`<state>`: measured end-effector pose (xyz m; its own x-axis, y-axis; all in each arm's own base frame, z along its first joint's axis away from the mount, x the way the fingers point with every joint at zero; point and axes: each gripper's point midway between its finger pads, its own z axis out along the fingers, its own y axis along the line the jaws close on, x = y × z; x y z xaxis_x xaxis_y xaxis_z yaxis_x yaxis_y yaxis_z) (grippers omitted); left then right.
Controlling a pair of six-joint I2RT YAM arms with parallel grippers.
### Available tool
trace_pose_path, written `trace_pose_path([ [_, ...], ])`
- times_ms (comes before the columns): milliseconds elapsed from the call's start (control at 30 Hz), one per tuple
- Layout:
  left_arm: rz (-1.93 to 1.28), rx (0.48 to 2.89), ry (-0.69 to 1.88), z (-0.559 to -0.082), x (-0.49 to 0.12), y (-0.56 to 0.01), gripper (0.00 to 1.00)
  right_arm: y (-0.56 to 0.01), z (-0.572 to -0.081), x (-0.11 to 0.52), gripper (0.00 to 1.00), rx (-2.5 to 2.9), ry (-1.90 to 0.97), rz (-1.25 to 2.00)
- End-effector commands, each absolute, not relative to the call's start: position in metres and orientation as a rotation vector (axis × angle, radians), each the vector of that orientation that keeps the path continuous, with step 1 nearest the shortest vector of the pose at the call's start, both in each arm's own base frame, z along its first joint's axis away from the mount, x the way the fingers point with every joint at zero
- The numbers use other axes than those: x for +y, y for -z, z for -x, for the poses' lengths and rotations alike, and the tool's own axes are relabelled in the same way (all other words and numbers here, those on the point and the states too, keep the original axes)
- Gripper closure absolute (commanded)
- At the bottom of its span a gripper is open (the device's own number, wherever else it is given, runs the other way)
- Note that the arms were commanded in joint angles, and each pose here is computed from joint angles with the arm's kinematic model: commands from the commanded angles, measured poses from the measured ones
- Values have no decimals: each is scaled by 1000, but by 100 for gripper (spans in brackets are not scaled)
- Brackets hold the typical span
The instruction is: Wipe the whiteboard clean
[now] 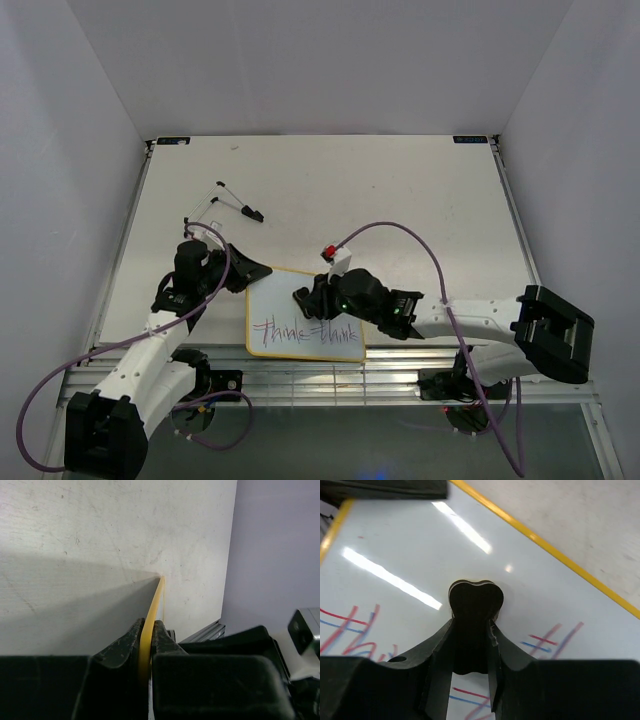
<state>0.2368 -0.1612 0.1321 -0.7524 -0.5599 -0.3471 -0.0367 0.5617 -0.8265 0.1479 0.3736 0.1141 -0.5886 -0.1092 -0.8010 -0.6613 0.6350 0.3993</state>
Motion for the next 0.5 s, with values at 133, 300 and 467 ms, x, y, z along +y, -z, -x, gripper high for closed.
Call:
trace_pose_path([
  [133, 349, 2093, 1103, -257, -161, -162, 100, 25, -131, 239, 66, 2545, -635, 552],
  [300, 364, 2106, 1079, -257, -158, -158, 100, 32, -138, 222, 66, 2577, -605, 490],
  [467, 362, 2105, 1042, -259, -154, -159, 100, 37, -138, 204, 66, 2598, -581, 427],
])
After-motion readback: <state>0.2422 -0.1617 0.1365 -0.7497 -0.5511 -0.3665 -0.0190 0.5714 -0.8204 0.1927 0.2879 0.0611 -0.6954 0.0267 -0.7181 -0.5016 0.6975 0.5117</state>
